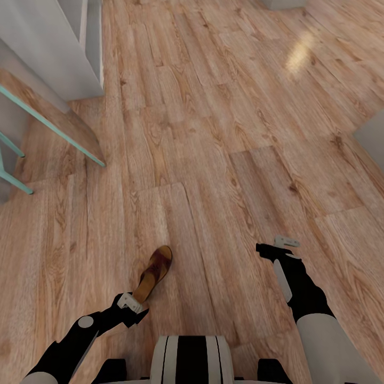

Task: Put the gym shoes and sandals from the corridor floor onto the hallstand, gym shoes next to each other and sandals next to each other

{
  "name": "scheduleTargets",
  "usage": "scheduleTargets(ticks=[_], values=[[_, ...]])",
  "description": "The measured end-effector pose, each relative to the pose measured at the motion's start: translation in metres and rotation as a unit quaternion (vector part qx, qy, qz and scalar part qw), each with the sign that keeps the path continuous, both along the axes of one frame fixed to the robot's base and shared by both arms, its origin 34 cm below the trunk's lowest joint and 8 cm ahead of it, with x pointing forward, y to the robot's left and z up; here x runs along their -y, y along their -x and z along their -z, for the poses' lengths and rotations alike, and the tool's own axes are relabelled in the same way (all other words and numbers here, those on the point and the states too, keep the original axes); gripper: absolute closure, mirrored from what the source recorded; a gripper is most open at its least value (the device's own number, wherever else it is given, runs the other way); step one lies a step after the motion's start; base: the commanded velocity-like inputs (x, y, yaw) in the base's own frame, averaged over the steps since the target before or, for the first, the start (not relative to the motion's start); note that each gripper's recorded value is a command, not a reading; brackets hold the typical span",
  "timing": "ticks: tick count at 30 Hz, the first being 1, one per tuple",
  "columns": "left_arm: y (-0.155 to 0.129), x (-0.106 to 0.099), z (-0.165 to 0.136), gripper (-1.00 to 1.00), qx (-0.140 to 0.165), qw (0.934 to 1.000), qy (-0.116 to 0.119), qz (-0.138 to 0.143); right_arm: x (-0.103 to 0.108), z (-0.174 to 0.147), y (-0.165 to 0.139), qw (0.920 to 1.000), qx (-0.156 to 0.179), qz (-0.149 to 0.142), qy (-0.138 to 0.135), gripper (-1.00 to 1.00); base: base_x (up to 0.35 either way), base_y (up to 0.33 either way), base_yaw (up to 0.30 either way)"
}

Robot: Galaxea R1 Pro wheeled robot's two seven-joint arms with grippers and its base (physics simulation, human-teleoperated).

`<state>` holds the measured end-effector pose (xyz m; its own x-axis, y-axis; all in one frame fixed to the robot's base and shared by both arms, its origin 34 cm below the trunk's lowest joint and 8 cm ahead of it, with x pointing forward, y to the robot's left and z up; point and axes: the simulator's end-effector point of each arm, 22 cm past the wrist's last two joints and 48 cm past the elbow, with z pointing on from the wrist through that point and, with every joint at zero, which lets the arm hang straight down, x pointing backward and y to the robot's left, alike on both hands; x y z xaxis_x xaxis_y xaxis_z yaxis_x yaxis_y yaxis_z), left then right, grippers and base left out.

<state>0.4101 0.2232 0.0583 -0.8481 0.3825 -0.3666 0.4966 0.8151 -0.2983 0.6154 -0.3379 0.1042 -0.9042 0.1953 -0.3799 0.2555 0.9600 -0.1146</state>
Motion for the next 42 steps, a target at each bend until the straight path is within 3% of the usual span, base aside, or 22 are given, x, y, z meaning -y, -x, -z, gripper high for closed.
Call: scheduleTargets(ticks=[42], values=[[-0.0009,-0.0012,0.0015,-1.00,0.002,1.0000,-0.004,-0.002,0.0003,0.0019,0.0015,1.0000,-0.002,0.001,0.000,-1.00,0.025,0.000,0.000]])
